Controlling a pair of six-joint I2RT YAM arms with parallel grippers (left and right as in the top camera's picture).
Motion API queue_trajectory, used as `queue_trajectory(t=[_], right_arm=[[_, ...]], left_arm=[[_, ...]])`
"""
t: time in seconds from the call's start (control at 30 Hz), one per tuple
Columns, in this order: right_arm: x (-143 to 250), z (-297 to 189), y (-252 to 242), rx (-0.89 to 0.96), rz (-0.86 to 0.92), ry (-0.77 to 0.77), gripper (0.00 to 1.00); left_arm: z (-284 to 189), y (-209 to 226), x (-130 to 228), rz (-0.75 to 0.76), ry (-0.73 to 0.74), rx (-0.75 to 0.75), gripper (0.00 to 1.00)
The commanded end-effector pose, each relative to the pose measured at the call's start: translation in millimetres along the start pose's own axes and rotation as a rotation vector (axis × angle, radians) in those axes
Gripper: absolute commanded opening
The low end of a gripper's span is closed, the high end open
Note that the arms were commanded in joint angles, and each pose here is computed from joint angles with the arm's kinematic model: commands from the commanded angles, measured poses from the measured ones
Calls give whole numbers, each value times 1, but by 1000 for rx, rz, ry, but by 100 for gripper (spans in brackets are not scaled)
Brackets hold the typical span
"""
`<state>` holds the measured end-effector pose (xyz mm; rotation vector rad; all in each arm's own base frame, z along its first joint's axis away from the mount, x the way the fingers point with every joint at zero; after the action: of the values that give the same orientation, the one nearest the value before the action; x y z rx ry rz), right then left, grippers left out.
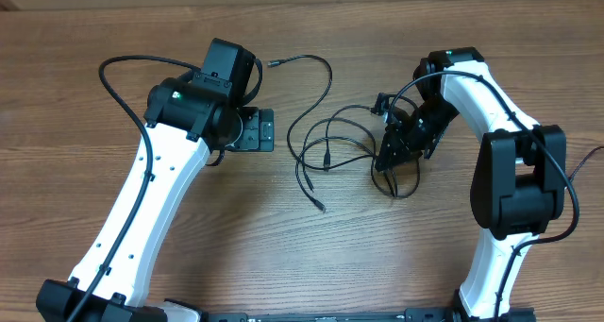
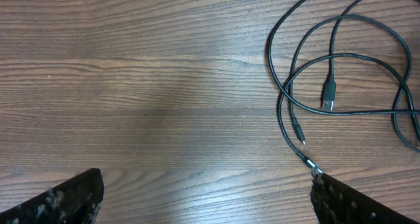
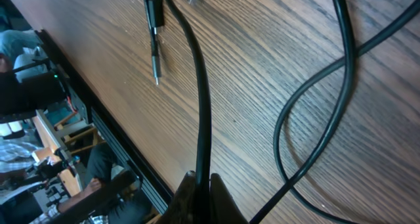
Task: Untangle cables
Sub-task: 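Close the right gripper on one black cable, then lift the held cable and carry it to the upper right corner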
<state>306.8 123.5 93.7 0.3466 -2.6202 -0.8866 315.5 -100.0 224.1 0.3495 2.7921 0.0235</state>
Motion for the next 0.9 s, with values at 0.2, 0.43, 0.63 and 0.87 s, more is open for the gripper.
queue_trajectory(t=[0.2,0.43,0.63,0.87], right_arm=[[-4,-47,30,52,57,-63,4],[-28,-149,98,101,-13,-452,4],[-7,-232,181,23,-220,-767,4],[53,-334,284,-76,-571,-1231,4]], left_arm=[[-6,0,-4,-19,-23,4,100],[-6,0,-4,-19,-23,4,100],[-6,0,-4,-19,-23,4,100],[-6,0,-4,-19,-23,4,100]])
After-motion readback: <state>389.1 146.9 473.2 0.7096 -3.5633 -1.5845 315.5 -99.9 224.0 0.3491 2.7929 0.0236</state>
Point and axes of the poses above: each gripper's point midway between its finger pads, its own z axis out along the fingers, its own y axis along the line the jaws close on, x = y × z, the point moved 2 cm from there along -z, back along the fingers, and after that the axes turned 15 degrees about z, right-handed, at the moved point
